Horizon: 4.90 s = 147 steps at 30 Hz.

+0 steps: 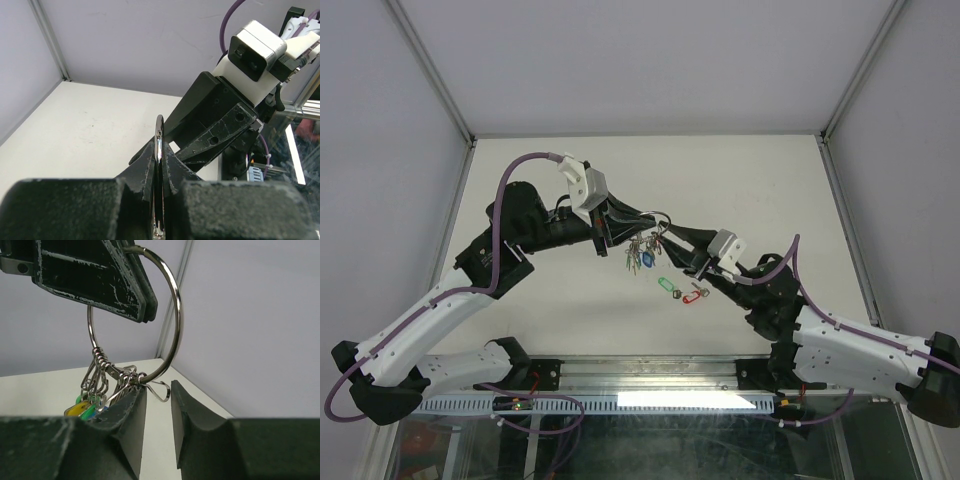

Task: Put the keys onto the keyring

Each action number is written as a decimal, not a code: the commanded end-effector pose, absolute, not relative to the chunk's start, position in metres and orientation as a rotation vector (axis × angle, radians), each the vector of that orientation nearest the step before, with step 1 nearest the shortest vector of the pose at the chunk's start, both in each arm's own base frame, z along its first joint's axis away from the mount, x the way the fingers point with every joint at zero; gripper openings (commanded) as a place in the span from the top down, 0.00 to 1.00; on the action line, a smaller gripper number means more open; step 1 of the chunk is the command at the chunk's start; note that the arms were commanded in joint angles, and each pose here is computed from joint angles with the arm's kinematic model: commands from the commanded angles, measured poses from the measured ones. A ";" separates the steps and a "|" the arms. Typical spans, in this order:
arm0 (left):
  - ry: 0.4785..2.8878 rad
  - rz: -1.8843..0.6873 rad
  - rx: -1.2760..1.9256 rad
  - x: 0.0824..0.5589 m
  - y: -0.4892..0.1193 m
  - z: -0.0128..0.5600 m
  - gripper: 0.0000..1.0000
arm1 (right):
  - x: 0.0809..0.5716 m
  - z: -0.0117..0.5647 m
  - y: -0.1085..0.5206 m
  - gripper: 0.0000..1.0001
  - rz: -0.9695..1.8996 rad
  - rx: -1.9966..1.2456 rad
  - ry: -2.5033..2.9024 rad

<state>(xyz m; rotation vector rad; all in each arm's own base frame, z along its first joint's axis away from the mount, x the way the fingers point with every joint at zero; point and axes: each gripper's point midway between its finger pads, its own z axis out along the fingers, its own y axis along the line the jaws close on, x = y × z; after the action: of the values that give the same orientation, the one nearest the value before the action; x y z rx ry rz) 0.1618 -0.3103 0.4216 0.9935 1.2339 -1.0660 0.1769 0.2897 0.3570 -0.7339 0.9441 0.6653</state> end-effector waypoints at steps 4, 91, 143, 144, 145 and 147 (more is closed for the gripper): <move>1.165 -1.076 0.952 0.159 -0.308 0.447 1.00 | 0.170 0.388 0.283 0.86 0.684 -0.680 0.851; 1.531 -0.811 0.892 0.220 -0.352 0.358 0.48 | 0.215 0.371 0.243 1.00 -0.675 -1.709 0.425; 1.401 -0.782 0.769 0.215 -0.326 0.377 1.00 | 0.200 0.388 0.207 0.60 -0.424 -1.349 0.680; 1.393 -0.783 0.768 0.214 -0.325 0.378 1.00 | 0.199 0.392 0.202 0.59 -0.352 -1.269 0.746; 1.391 -0.780 0.769 0.213 -0.323 0.377 1.00 | 0.198 0.396 0.199 0.58 -0.253 -1.184 0.827; 1.392 -0.766 0.767 0.214 -0.320 0.374 1.00 | 0.196 0.411 0.195 0.56 -0.014 -0.985 1.009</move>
<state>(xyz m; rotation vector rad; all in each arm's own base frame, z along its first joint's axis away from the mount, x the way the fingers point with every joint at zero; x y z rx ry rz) 0.2120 -0.3285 0.3343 0.8420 1.5308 -0.7586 0.1997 0.2096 0.3614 -1.4562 0.7047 -0.4152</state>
